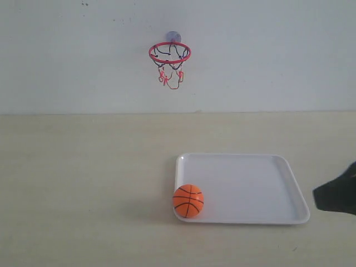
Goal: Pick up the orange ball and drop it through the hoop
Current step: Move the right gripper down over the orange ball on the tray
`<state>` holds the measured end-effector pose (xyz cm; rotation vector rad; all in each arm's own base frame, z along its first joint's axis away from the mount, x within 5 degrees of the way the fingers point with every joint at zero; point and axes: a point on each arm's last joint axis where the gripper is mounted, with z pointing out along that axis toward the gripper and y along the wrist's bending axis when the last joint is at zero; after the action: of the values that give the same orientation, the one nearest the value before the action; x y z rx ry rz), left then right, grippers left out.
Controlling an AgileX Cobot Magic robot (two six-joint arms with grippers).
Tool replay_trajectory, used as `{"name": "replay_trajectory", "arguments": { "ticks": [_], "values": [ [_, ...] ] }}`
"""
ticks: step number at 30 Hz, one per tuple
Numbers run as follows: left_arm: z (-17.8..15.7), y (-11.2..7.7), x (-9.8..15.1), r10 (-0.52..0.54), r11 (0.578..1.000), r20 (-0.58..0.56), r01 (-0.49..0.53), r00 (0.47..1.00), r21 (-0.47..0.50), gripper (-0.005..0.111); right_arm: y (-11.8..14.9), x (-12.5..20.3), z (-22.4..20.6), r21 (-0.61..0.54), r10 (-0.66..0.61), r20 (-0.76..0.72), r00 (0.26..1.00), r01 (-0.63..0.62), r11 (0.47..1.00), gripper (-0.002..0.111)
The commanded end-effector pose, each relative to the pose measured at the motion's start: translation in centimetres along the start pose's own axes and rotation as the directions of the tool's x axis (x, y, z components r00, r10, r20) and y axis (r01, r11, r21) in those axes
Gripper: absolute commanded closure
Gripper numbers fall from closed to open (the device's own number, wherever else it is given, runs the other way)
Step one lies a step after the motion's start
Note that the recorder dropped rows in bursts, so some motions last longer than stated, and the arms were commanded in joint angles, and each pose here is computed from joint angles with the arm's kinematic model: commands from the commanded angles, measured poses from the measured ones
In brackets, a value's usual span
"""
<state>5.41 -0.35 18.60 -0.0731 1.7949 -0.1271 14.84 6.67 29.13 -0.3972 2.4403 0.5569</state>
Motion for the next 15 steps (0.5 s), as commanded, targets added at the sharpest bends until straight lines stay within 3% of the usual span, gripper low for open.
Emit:
{"name": "replay_trajectory", "arguments": {
  "ticks": [1, 3, 6, 11, 15],
  "values": [
    [0.0, 0.0, 0.0, 0.006, 1.000, 0.006, -0.006, 1.000, -0.002, 0.103, -1.1, -1.7, 3.4, -0.020, 0.021, -0.016, 1.000, -0.021, 1.000, 0.061],
    [0.0, 0.0, 0.0, 0.006, 1.000, 0.006, -0.006, 1.000, -0.002, 0.103, -1.1, -2.5, 4.7, -0.074, 0.032, -0.041, 0.999, -0.035, 0.997, 0.053],
    [0.0, 0.0, 0.0, 0.006, 1.000, 0.006, -0.006, 1.000, -0.002, 0.103, -0.7, -4.3, 6.2, -0.148, 0.044, -0.050, 0.998, -0.051, 0.988, 0.053],
    [0.0, 0.0, 0.0, 0.006, 1.000, 0.006, -0.006, 1.000, -0.002, 0.103, 1.1, -7.6, 8.9, -0.198, -0.053, -0.067, 0.996, 0.039, 0.979, 0.052],
    [0.0, 0.0, 0.0, 0.006, 1.000, 0.006, -0.006, 1.000, -0.002, 0.103, 2.8, -9.2, 11.8, -0.209, -0.121, -0.070, 0.990, 0.104, 0.972, 0.042]
  ]
}}
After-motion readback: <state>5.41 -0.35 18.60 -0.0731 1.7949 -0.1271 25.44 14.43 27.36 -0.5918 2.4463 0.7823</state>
